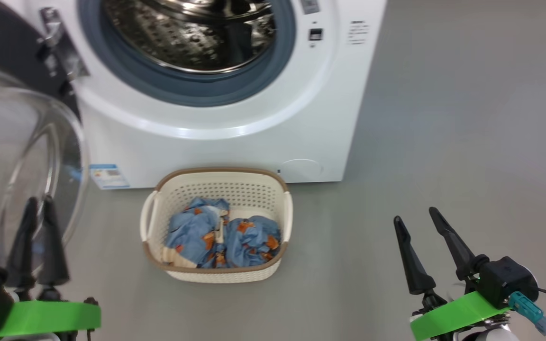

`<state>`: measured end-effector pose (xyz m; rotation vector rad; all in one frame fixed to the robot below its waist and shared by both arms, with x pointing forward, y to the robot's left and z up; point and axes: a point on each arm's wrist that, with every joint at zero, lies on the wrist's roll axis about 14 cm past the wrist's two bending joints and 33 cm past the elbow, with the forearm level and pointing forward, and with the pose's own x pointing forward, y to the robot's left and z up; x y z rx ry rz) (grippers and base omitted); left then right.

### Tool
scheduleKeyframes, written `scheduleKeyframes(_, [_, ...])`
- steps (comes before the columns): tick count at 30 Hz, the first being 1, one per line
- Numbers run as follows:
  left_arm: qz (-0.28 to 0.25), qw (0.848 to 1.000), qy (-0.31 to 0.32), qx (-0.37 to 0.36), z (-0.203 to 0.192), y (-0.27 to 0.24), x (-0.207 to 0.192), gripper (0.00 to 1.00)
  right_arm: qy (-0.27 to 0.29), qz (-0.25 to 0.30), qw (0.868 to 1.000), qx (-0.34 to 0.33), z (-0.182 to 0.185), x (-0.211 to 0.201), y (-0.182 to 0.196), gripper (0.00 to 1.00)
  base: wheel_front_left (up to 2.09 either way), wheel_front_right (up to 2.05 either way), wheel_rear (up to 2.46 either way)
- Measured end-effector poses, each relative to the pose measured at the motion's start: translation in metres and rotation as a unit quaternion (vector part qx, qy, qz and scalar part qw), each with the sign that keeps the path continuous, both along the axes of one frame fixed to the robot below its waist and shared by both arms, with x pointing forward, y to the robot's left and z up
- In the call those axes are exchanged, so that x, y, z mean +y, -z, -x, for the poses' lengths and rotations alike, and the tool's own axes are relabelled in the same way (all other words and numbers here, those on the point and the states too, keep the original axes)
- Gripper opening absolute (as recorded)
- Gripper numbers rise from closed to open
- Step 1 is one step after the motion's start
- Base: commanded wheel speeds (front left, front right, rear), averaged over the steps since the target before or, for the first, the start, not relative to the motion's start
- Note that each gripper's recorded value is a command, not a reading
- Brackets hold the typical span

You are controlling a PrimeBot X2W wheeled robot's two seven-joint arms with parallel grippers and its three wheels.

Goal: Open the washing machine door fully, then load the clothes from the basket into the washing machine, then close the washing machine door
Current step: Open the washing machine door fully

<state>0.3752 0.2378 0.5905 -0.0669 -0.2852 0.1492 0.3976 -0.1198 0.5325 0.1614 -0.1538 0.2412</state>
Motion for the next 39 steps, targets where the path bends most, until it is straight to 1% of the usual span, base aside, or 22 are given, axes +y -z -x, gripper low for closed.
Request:
scheduleKeyframes(4, [0.008, 1.0, 0.017, 0.017, -0.003, 0.013, -0.014, 1.0, 0.014, -0.001, 1.0, -0.007, 0.005, -0.01, -0.005, 1.0, 0.0, 0.0, 0.0])
scheduleKeyframes(9, [0.017, 0.997, 0.039, 0.065, 0.002, 0.044, -0.032, 1.0, 0.039, -0.003, 0.999, -0.003, 0.02, -0.026, -0.003, 1.0, 0.0, 0.0, 0.0])
scheduleKeyframes(17, [0.029, 0.993, 0.038, 0.105, 0.025, 0.07, -0.04, 1.0, 0.053, -0.004, 0.999, -0.01, 0.039, -0.035, -0.008, 1.0, 0.0, 0.0, 0.0])
scheduleKeyframes(26, [0.018, 0.994, 0.026, 0.103, 0.037, 0.065, -0.034, 1.0, 0.061, -0.005, 0.998, -0.011, 0.049, -0.04, -0.009, 1.0, 0.0, 0.0, 0.0])
scheduleKeyframes(39, [0.011, 0.992, 0.024, 0.125, 0.044, 0.074, -0.031, 1.0, 0.065, -0.005, 0.998, -0.005, 0.047, -0.042, -0.005, 1.0, 0.0, 0.0, 0.0])
